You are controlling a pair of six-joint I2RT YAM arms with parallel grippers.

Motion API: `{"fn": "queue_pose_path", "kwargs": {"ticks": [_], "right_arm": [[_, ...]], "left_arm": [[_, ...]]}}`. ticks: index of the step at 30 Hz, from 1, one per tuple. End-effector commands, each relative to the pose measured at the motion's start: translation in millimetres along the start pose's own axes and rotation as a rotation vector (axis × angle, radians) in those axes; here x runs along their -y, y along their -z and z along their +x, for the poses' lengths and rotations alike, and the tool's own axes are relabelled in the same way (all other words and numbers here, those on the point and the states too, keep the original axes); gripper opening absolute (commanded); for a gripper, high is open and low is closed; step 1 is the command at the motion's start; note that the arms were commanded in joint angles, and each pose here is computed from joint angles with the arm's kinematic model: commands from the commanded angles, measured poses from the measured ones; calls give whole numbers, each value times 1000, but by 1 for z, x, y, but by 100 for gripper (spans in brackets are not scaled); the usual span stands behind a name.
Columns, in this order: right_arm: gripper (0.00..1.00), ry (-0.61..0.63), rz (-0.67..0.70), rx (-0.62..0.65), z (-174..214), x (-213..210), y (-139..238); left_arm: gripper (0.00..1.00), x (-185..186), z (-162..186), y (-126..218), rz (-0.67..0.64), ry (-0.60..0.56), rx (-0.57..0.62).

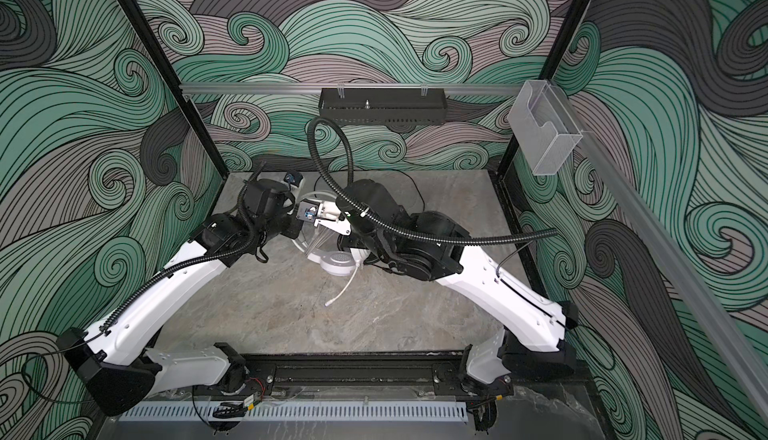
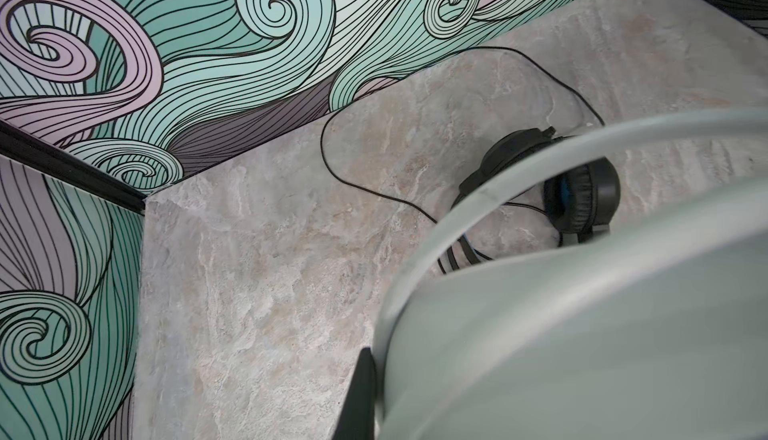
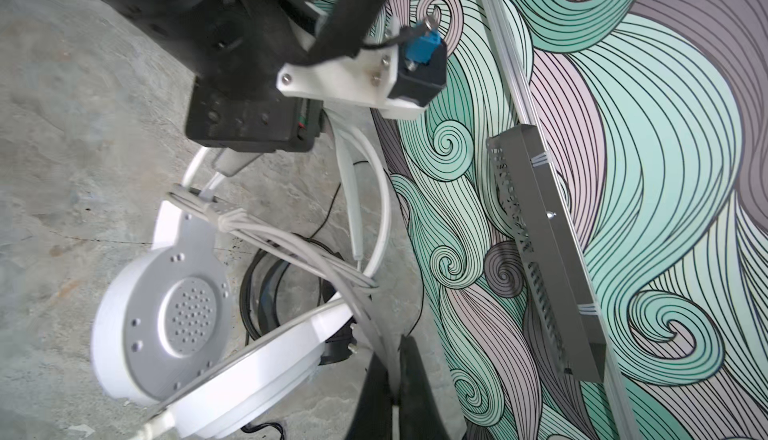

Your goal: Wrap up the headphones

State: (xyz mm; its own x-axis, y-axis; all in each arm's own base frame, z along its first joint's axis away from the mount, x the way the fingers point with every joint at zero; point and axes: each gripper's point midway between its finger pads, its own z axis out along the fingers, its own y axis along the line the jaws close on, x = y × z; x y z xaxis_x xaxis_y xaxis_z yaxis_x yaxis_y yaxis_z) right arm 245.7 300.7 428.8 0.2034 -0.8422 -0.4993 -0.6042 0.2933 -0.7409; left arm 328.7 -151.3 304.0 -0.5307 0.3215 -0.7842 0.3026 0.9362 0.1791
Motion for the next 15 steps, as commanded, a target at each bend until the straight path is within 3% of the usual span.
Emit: {"fn": "queue_pose_path", "kwargs": {"ticks": [1, 7, 15], "right_arm": [[0, -70, 150, -57, 24, 39, 10], [0, -206, 135, -67, 50, 41, -1], [0, -415, 16, -9, 77, 21, -23]], "left_arm": [[0, 4, -2, 16, 60, 6, 31], [0, 20, -8, 26, 172, -10, 81], [0, 36, -10, 40, 284, -4, 107]]}}
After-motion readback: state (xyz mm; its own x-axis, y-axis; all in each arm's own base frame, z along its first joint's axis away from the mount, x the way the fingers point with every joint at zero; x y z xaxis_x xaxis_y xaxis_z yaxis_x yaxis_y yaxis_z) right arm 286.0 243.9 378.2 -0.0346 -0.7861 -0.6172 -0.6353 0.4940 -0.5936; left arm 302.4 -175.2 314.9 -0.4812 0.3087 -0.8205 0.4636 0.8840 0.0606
